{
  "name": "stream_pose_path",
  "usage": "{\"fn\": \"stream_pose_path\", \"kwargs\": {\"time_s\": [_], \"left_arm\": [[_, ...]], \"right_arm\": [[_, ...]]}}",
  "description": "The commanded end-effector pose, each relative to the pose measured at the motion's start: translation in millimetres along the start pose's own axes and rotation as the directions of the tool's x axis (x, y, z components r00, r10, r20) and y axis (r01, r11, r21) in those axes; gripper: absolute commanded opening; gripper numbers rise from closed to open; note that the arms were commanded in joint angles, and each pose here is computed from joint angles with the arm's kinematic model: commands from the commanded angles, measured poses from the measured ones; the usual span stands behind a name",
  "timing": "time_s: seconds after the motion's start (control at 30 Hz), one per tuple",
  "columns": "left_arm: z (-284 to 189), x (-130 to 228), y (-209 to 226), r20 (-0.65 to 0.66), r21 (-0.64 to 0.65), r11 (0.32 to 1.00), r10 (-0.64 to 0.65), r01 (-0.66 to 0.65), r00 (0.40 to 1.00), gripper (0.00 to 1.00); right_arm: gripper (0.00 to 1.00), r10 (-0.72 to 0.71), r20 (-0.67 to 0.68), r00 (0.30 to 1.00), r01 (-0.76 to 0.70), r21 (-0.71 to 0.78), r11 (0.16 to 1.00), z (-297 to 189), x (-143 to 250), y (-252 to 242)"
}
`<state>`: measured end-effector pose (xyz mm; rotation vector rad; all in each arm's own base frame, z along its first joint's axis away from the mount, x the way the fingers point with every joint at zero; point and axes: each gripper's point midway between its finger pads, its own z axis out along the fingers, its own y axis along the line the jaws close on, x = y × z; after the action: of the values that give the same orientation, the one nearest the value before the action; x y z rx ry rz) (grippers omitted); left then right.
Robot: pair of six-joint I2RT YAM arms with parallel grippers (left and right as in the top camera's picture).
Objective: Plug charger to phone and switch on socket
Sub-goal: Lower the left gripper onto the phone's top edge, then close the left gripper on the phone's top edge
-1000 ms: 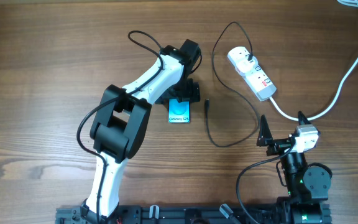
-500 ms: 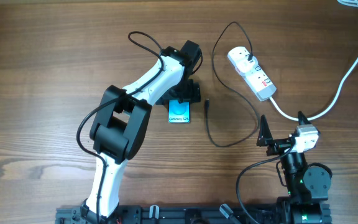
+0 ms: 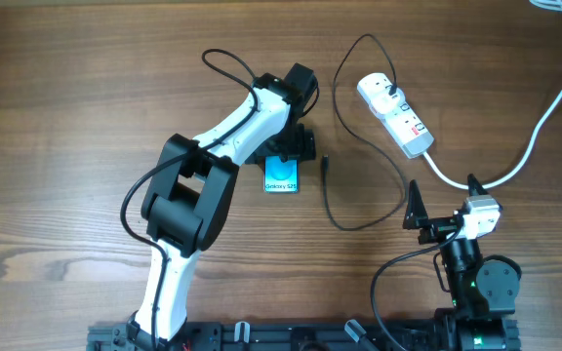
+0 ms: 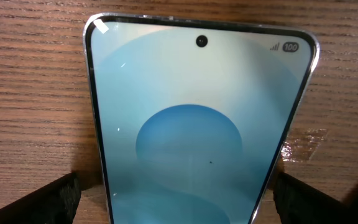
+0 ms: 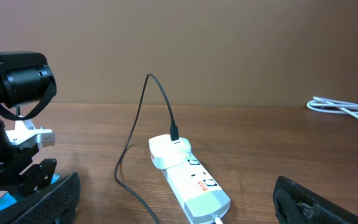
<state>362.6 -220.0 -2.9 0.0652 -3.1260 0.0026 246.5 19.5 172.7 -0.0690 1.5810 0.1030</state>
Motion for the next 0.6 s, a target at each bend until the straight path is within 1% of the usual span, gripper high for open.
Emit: {"fn": "stream_pose_path", "kwargs": {"time_s": [0.0, 0.1, 0.13, 0.2, 0.23, 0.33, 0.5, 0.57], "left_arm": [[19.2, 15.8, 5.3, -0.061, -0.031, 0.999, -0.015, 0.013, 0.998, 1.0], [19.2, 15.8, 5.3, -0.061, -0.031, 0.999, -0.015, 0.013, 0.998, 0.98], [19.2, 15.8, 5.3, -0.061, -0.032, 0.999, -0.015, 0.013, 0.998, 0.94], [19.2, 15.7, 5.3, -0.06, -0.032, 0.999, -0.015, 0.013, 0.998, 0.89], [19.2, 15.7, 5.3, -0.06, -0.032, 0.999, -0.016, 0.014, 0.998, 0.85], [19.2, 15.7, 5.3, -0.06, -0.032, 0.999, -0.016, 0.014, 0.998, 0.78], [19.2, 15.8, 5.4, -0.061, -0.032, 0.999, -0.015, 0.013, 0.998, 0.77], [19.2, 15.8, 5.4, -0.061, -0.032, 0.999, -0.015, 0.013, 0.998, 0.74]], "right_arm": [[1.0, 0.005, 0.005, 1.0, -0.005, 0.019, 1.0, -0.2, -0.9, -3.6], [1.0, 0.005, 0.005, 1.0, -0.005, 0.019, 1.0, -0.2, -0.9, -3.6], [1.0, 0.005, 0.005, 1.0, -0.005, 0.019, 1.0, -0.2, -0.9, -3.6], [1.0, 0.005, 0.005, 1.0, -0.005, 0.019, 1.0, -0.2, -0.9, -3.6], [1.0, 0.005, 0.005, 1.0, -0.005, 0.019, 1.0, -0.2, -0.9, -3.6], [1.0, 0.005, 0.005, 1.0, -0.005, 0.019, 1.0, -0.2, -0.9, -3.6], [1.0, 0.005, 0.005, 1.0, -0.005, 0.019, 1.0, -0.2, -0.9, -3.6], [1.0, 0.005, 0.005, 1.0, -0.005, 0.019, 1.0, -0.2, -0.9, -3.6]]}}
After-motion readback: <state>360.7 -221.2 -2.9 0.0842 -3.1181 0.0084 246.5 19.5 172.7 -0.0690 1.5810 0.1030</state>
